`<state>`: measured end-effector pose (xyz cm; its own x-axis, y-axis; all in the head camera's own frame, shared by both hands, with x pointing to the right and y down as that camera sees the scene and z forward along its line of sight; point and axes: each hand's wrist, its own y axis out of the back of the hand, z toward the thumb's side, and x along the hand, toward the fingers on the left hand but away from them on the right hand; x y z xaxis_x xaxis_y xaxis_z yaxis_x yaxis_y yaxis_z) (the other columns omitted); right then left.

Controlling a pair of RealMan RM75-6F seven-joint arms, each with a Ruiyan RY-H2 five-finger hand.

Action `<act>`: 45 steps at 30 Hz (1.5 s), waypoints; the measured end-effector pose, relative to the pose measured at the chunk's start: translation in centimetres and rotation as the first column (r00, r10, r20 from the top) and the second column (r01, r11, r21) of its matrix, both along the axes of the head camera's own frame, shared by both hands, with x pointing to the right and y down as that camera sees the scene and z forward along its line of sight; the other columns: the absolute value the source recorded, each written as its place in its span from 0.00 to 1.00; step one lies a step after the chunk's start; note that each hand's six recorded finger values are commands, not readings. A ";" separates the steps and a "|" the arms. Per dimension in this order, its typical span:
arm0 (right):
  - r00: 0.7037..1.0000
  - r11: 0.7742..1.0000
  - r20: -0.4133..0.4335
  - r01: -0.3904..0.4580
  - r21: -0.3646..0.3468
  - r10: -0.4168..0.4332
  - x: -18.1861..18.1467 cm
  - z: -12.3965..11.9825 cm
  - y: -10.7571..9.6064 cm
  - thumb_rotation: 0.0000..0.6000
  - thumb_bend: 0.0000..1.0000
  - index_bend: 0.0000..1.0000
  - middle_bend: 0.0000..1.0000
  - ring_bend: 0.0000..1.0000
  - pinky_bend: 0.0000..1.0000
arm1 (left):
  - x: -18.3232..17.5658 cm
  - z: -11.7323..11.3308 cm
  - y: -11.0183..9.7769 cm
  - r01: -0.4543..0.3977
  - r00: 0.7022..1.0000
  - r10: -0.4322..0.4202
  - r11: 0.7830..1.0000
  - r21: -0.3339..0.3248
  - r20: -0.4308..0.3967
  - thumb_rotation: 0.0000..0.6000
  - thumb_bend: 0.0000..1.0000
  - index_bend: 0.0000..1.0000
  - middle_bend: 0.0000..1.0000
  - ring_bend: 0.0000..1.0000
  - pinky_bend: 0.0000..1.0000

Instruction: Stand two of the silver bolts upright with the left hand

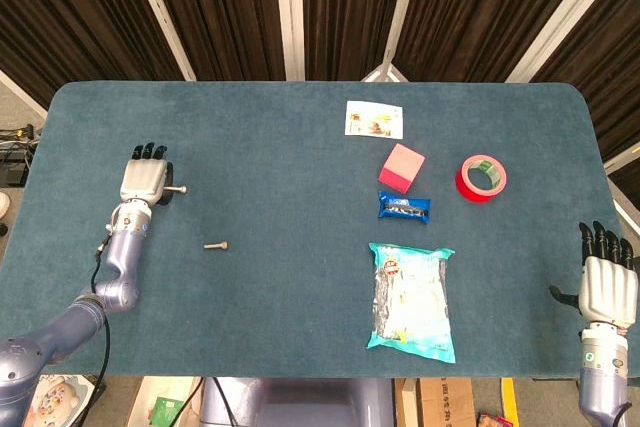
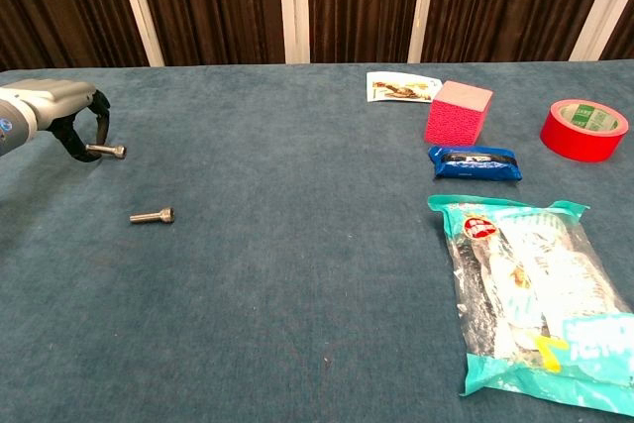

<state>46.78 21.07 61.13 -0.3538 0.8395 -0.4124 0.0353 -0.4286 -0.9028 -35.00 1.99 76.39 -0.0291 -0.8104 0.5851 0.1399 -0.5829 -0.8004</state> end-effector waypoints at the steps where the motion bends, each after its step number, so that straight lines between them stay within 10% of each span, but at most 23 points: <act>1: 1.000 1.000 0.000 0.000 0.000 0.000 0.0 0.0 0.0 1.00 0.00 0.08 0.02 0.00 0.00 | 0.1 -0.2 0.0 -0.006 1.000 0.006 1.000 0.005 0.000 1.00 0.47 0.58 0.11 0.00 0.00; 45: 0.999 0.999 0.028 -0.034 0.013 0.034 0.2 -0.5 0.0 1.00 0.00 0.08 0.02 0.00 0.00 | 2.3 -2.5 1.2 -0.025 0.998 0.024 0.999 -0.029 -0.051 1.00 0.47 0.54 0.10 0.00 0.00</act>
